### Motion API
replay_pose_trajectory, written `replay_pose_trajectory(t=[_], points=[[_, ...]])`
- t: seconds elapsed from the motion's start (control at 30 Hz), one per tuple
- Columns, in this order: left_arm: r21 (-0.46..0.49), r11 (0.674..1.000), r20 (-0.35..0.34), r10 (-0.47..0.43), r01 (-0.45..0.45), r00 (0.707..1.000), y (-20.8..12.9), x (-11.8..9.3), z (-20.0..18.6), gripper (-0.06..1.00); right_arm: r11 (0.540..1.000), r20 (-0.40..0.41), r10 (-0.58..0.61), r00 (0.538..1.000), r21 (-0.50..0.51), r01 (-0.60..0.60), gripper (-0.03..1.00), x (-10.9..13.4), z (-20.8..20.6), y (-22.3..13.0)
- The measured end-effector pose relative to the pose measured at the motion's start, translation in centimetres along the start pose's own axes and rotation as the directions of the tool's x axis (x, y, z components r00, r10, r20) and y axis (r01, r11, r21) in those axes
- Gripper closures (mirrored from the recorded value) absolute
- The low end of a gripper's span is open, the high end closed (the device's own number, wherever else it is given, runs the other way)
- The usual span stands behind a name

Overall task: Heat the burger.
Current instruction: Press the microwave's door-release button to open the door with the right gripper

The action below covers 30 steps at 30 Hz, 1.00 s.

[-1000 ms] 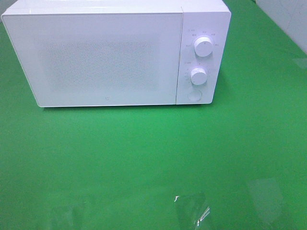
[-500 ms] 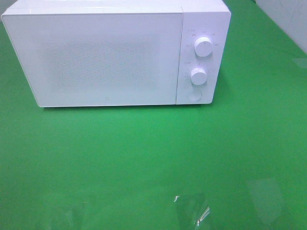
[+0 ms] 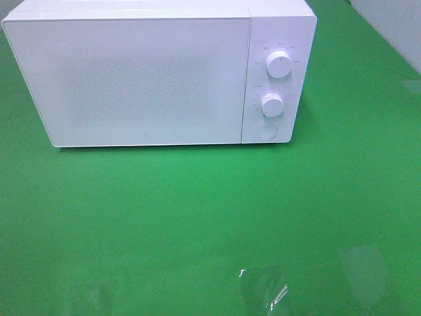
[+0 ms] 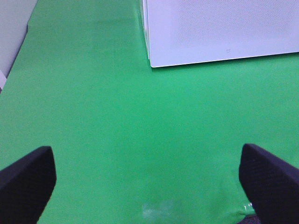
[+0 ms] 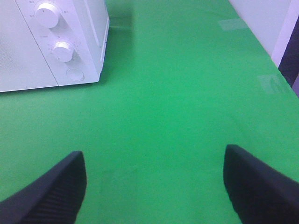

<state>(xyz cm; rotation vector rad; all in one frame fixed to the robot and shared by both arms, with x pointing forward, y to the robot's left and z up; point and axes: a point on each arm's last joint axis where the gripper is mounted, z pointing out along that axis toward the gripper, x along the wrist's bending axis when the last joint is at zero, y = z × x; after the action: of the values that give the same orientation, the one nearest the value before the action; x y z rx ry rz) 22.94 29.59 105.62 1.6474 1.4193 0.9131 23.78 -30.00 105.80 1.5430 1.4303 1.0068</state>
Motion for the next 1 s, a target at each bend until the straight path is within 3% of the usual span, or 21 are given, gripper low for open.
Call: replay_pose_trajectory(t=[0.4,1.0], points=[[0.000,1.000,0.000,0.000,0.000,1.000,0.0,0.0,0.0,-0.04,0.999,-0.003,-0.002,1.000,-0.051,0.001,0.20,0.1,0.3,1.7],[0.000,1.000,0.000,0.000,0.000,1.000,0.0,0.0,0.0,-0.04,0.997,-0.009,-0.012,1.000,-0.075,0.012,0.20,0.5,7.1,6.2]])
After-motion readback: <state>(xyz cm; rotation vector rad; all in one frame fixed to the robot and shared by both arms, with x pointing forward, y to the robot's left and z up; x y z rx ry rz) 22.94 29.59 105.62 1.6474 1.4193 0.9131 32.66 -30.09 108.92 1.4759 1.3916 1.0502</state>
